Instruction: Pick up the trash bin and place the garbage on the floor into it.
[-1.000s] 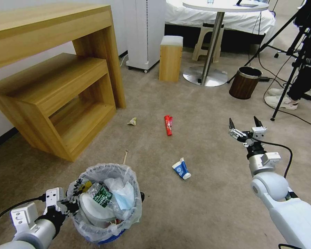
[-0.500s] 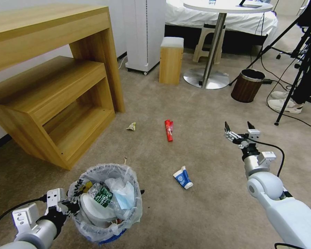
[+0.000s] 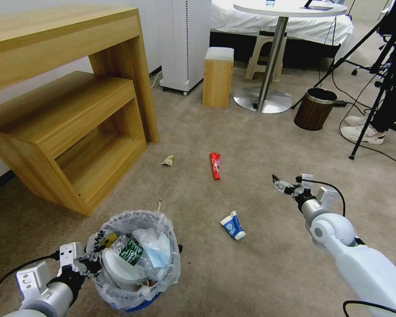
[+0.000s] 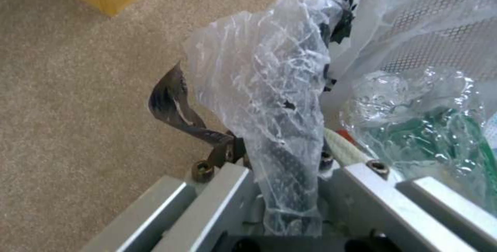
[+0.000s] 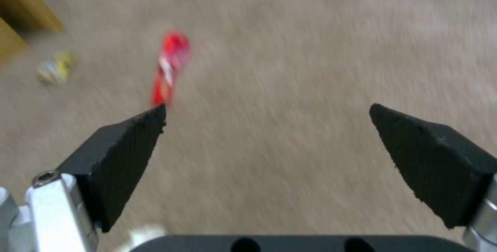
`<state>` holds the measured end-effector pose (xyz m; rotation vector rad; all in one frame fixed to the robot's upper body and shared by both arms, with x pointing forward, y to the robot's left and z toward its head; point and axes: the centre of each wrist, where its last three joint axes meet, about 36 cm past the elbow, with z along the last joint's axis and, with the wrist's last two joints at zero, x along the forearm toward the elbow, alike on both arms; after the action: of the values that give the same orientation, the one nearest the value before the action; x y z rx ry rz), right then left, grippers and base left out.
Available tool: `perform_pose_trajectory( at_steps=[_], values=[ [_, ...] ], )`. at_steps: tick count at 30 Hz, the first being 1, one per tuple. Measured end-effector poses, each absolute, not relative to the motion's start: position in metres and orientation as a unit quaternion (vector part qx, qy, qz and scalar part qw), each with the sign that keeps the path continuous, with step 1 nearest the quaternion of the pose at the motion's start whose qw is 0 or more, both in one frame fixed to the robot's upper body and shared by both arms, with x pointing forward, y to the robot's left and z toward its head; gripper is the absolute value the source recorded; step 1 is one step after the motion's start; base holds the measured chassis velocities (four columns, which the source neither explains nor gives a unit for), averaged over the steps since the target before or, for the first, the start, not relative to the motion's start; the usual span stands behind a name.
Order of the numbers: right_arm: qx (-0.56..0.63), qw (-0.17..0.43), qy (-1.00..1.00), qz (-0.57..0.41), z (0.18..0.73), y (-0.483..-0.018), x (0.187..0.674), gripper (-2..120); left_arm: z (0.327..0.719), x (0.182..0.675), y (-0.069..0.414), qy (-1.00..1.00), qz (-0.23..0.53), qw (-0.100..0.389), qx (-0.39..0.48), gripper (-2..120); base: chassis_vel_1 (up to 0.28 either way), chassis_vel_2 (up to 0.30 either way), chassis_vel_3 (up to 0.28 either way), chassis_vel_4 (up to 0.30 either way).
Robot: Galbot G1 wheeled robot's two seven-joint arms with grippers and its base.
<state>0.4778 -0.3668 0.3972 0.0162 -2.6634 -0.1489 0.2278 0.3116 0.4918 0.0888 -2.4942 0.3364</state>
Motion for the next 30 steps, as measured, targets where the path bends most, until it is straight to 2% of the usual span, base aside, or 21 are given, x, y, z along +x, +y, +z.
perform_pose_trajectory(
  at_steps=[7,19,30],
  values=[
    [0.023,0.293,-0.955,-0.037,0.366,-0.371,0.493,100,0.488,0.227,0.311,-0.942,0.130,0.308,0.036,1,0.000,0.000,0.000,0.000],
    [0.065,0.324,-0.943,-0.032,0.313,-0.322,0.513,100,0.484,0.225,0.311,-0.941,0.138,0.307,0.046,1,0.000,0.000,0.000,0.000],
    [0.082,0.334,-0.939,-0.005,0.285,-0.304,0.520,100,0.483,0.224,0.310,-0.940,0.141,0.306,0.048,1,0.000,0.000,0.000,0.000]
  ],
)
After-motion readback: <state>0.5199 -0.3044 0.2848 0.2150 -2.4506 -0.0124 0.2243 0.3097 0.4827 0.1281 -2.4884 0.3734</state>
